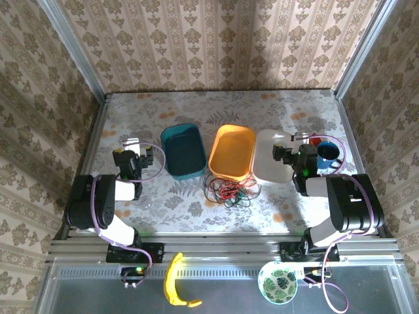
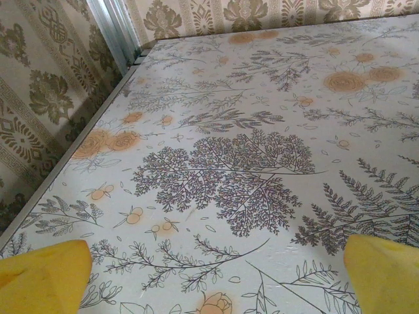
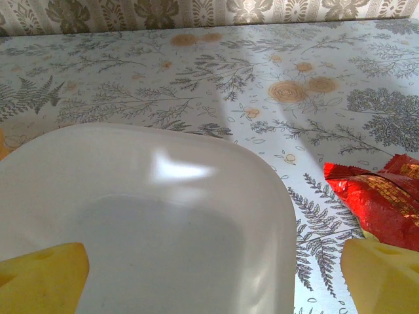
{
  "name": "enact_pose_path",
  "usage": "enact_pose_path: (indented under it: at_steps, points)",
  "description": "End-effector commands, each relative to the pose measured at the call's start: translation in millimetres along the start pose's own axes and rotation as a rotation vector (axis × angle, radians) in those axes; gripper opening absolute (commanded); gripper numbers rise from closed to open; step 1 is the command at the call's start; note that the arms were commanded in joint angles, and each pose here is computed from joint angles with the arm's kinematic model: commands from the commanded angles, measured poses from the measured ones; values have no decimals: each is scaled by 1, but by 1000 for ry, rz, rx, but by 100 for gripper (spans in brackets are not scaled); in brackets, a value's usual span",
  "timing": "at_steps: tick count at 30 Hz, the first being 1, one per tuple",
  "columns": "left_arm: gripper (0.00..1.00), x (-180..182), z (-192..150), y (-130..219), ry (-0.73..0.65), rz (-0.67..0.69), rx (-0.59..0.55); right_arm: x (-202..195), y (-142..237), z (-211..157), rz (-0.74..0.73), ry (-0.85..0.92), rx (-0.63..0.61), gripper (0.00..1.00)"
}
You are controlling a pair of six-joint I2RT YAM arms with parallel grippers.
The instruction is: Untangle the cables
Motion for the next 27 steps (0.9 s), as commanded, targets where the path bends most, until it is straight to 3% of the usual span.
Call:
enact_pose_path:
  at_steps: [1, 6, 27]
  points:
    - [100, -1, 6, -2, -14, -15, -21, 1, 0, 5, 11, 17, -23, 100]
    - [100, -7, 7, -3, -20, -89, -11, 1, -1, 5, 10, 17, -21, 100]
    - [100, -5, 6, -4, -2, -99, -4, 1, -1, 5, 11, 17, -23, 100]
Point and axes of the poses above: each hand's point on the last joint's axis, 136 mm out from that joint toward the fingers, its own y axis back along the fingers, its own x axis along the line the jaws close on, z = x × y, the point moved 4 cm from there along y, back along the fingers, and after that the axes turned 5 degrees about y, right-handed, at the moved point
